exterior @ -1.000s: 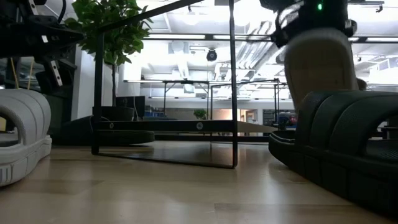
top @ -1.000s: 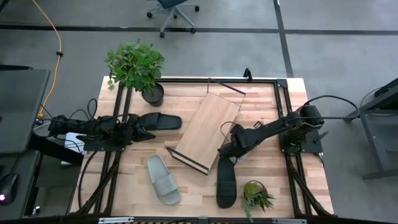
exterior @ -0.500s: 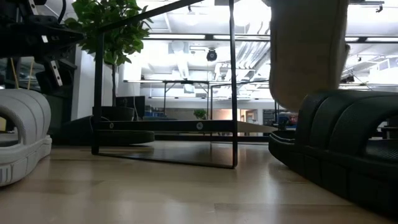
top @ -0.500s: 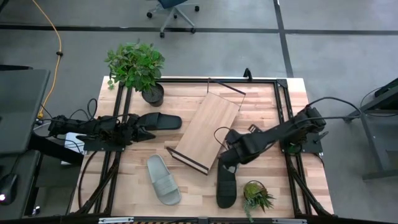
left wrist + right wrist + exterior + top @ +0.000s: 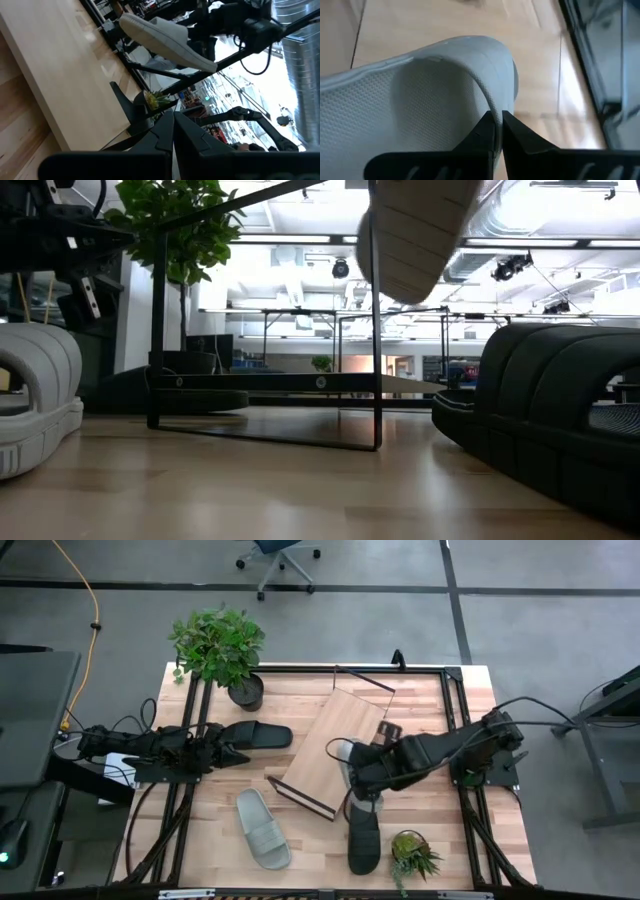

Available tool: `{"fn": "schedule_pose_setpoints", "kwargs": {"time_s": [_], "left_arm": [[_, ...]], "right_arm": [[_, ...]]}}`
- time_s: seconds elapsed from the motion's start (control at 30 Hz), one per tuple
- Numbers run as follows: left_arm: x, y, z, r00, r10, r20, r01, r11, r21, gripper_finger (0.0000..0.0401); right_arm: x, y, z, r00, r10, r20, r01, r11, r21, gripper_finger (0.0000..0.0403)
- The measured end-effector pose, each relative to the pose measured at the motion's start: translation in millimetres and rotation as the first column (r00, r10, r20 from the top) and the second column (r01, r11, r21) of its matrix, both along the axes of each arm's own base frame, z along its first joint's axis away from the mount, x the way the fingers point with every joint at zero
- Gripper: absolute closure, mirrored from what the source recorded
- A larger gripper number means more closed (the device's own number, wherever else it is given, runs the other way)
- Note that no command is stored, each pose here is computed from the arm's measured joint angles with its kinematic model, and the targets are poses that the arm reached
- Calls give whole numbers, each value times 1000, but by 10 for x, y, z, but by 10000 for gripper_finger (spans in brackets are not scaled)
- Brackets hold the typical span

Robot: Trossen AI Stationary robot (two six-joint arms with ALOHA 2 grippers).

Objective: Pick and place slides into the shelf
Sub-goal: Put the top gray slide on the shelf

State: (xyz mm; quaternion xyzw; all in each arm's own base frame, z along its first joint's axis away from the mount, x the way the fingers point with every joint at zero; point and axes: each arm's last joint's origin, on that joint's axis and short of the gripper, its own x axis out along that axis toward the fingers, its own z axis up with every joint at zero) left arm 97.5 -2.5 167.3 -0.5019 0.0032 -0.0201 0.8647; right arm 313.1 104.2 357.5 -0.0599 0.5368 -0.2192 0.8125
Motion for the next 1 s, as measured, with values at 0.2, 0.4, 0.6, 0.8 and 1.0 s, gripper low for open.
{"fn": "schedule_pose_setpoints", "kwargs": {"time_s": [0.2, 0.4, 0.6, 0.8, 1.0], "left_arm": [[0, 0, 0, 1000, 0, 0, 0, 1000, 0, 400], [0, 1, 0, 1000, 4, 0, -4, 1000, 0, 400], [0, 1, 0, 1000, 3, 0, -3, 1000, 0, 400], [0, 2, 0, 1000, 7, 0, -7, 1000, 0, 400], [0, 2, 0, 1000, 7, 0, -7, 1000, 0, 400]], "right_arm": [[137, -138, 16, 983, 181, -30, -183, 979, -87, 403], [237, -288, -70, 951, 287, -116, -305, 932, -194, 403], [366, -350, -185, 901, 405, -158, -433, 866, -248, 403], [493, -318, -335, 827, 532, -184, -562, 768, -306, 403], [578, -360, -558, 794, 578, -186, -605, 727, -323, 403]]}}
